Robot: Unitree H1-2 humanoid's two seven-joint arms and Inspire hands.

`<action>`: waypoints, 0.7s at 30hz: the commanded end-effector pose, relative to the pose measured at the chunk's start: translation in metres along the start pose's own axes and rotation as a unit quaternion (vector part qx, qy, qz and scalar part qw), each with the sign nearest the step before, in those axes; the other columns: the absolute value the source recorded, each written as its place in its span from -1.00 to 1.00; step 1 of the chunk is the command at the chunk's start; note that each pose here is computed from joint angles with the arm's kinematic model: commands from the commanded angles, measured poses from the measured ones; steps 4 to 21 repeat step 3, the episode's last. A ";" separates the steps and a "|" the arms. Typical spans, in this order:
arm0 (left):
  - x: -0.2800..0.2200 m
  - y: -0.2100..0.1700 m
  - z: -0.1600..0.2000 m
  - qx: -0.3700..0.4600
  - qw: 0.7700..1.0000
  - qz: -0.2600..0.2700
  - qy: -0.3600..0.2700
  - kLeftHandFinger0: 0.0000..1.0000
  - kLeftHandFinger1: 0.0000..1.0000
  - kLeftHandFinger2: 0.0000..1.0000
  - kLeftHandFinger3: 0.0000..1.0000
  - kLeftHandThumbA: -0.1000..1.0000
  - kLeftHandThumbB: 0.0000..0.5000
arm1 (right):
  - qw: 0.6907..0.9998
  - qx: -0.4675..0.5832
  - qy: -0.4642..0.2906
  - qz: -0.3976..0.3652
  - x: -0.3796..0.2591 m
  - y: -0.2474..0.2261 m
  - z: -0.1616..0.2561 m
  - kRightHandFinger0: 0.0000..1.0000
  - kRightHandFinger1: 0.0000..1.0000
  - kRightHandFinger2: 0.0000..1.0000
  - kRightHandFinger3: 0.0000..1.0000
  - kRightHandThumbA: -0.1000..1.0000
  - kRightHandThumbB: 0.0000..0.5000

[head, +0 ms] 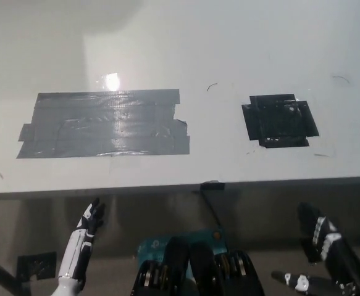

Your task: A stapler is kept on the black spot marked on the desk infront of the robot. The robot picks up the stapler using its right hand and passes it to a person

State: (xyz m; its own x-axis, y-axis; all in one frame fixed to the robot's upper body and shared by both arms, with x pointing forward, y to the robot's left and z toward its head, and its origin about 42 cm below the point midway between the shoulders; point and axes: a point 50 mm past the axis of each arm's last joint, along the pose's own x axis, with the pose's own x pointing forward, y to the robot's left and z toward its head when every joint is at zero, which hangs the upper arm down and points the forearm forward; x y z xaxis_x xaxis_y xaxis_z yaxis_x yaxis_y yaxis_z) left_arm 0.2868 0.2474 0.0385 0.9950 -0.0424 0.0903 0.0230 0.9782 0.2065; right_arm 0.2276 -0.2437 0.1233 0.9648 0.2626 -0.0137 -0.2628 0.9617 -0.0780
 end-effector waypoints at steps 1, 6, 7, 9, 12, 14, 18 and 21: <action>-0.018 -0.001 0.003 -0.013 0.999 -0.026 -0.022 1.00 1.00 1.00 1.00 1.00 1.00 | 0.998 0.038 -0.041 0.010 0.004 0.003 -0.009 1.00 1.00 1.00 1.00 1.00 0.58; -0.020 -0.002 0.003 -0.020 0.999 -0.035 -0.020 1.00 1.00 1.00 1.00 1.00 1.00 | 0.998 0.039 -0.039 0.012 0.004 0.004 -0.012 1.00 1.00 1.00 1.00 1.00 0.57; -0.020 -0.002 0.003 -0.020 0.999 -0.035 -0.020 1.00 1.00 1.00 1.00 1.00 1.00 | 0.998 0.039 -0.039 0.012 0.004 0.004 -0.012 1.00 1.00 1.00 1.00 1.00 0.57; -0.020 -0.002 0.003 -0.020 0.999 -0.035 -0.020 1.00 1.00 1.00 1.00 1.00 1.00 | 0.998 0.039 -0.039 0.012 0.004 0.004 -0.012 1.00 1.00 1.00 1.00 1.00 0.57; -0.020 -0.002 0.003 -0.020 0.999 -0.035 -0.020 1.00 1.00 1.00 1.00 1.00 1.00 | 0.998 0.039 -0.039 0.012 0.004 0.004 -0.012 1.00 1.00 1.00 1.00 1.00 0.57; -0.020 -0.002 0.003 -0.020 0.999 -0.035 -0.020 1.00 1.00 1.00 1.00 1.00 1.00 | 0.998 0.039 -0.039 0.012 0.004 0.004 -0.012 1.00 1.00 1.00 1.00 1.00 0.57; -0.020 -0.002 0.003 -0.020 0.999 -0.035 -0.020 1.00 1.00 1.00 1.00 1.00 1.00 | 0.998 0.039 -0.039 0.012 0.004 0.004 -0.012 1.00 1.00 1.00 1.00 1.00 0.57; -0.020 -0.002 0.003 -0.020 0.999 -0.035 -0.020 1.00 1.00 1.00 1.00 1.00 1.00 | 0.998 0.039 -0.039 0.012 0.004 0.004 -0.012 1.00 1.00 1.00 1.00 1.00 0.57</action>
